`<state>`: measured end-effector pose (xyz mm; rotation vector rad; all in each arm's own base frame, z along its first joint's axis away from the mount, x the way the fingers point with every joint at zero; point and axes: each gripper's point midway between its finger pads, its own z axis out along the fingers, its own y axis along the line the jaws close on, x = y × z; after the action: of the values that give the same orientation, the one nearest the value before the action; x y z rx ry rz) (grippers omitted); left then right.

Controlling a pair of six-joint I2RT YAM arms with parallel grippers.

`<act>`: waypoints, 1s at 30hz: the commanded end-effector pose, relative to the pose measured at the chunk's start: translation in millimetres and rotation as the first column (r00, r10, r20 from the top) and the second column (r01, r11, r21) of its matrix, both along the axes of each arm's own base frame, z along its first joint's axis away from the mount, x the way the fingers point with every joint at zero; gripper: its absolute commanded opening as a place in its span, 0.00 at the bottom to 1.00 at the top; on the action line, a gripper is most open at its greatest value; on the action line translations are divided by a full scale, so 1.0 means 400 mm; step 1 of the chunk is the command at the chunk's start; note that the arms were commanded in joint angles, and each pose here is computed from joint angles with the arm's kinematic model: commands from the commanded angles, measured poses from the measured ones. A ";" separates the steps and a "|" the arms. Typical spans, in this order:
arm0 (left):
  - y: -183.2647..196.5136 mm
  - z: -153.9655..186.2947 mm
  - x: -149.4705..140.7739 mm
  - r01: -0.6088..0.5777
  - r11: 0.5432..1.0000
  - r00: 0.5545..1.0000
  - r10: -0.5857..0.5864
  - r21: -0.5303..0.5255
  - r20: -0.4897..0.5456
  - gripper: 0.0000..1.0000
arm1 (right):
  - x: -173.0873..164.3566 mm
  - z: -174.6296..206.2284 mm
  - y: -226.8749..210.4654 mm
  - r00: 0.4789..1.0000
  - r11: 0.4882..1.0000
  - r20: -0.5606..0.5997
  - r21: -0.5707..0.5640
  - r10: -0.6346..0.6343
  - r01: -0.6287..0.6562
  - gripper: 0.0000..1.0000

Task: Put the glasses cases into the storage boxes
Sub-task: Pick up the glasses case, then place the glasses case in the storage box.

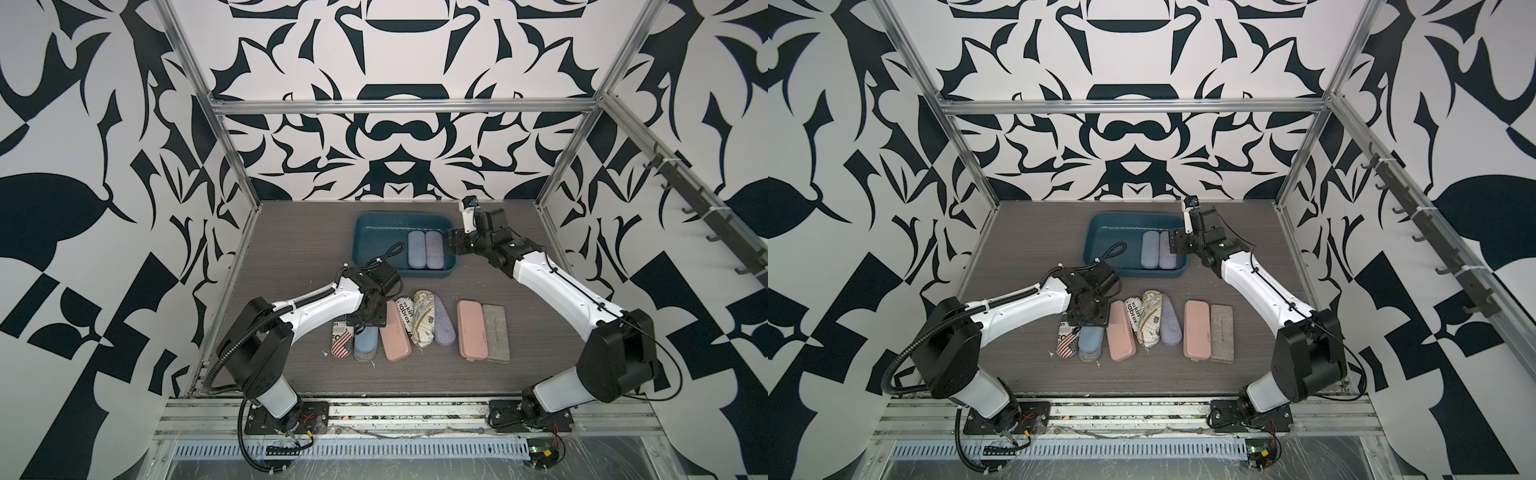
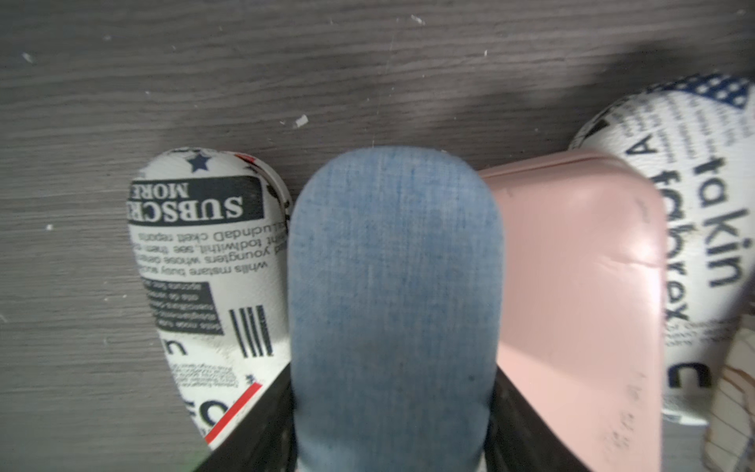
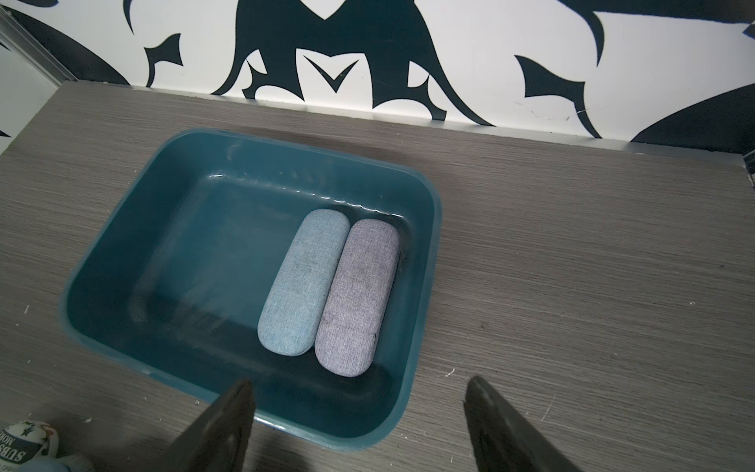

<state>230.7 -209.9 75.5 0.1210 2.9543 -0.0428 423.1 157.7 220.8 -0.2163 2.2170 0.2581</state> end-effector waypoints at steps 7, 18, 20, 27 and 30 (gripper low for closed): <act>-0.047 0.259 0.103 0.065 0.994 0.974 -0.044 -0.088 0.224 0.54 | 0.009 0.034 0.001 0.999 1.000 0.042 0.024 -0.007 0.006 0.84; -0.172 0.300 0.391 0.114 0.971 0.951 -0.045 -0.211 0.306 0.55 | 0.000 0.055 -0.011 0.998 1.000 0.065 0.015 -0.017 0.016 0.84; -0.194 0.296 0.436 0.121 0.973 0.945 -0.051 -0.198 0.324 0.55 | 0.000 0.058 -0.013 0.997 1.000 0.069 0.010 -0.019 0.018 0.84; -0.209 0.222 0.553 0.081 0.976 0.951 -0.015 -0.202 0.309 0.54 | 0.001 0.057 -0.019 0.997 1.000 0.072 -0.001 -0.024 0.024 0.84; -0.204 0.195 0.590 0.065 0.976 0.947 0.006 -0.208 0.321 0.54 | 0.003 0.051 -0.018 0.998 1.000 0.067 -0.003 -0.023 0.023 0.84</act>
<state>450.6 -296.1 149.0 0.1512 2.6359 -0.3012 423.7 154.7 219.5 -0.2113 2.2177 0.2367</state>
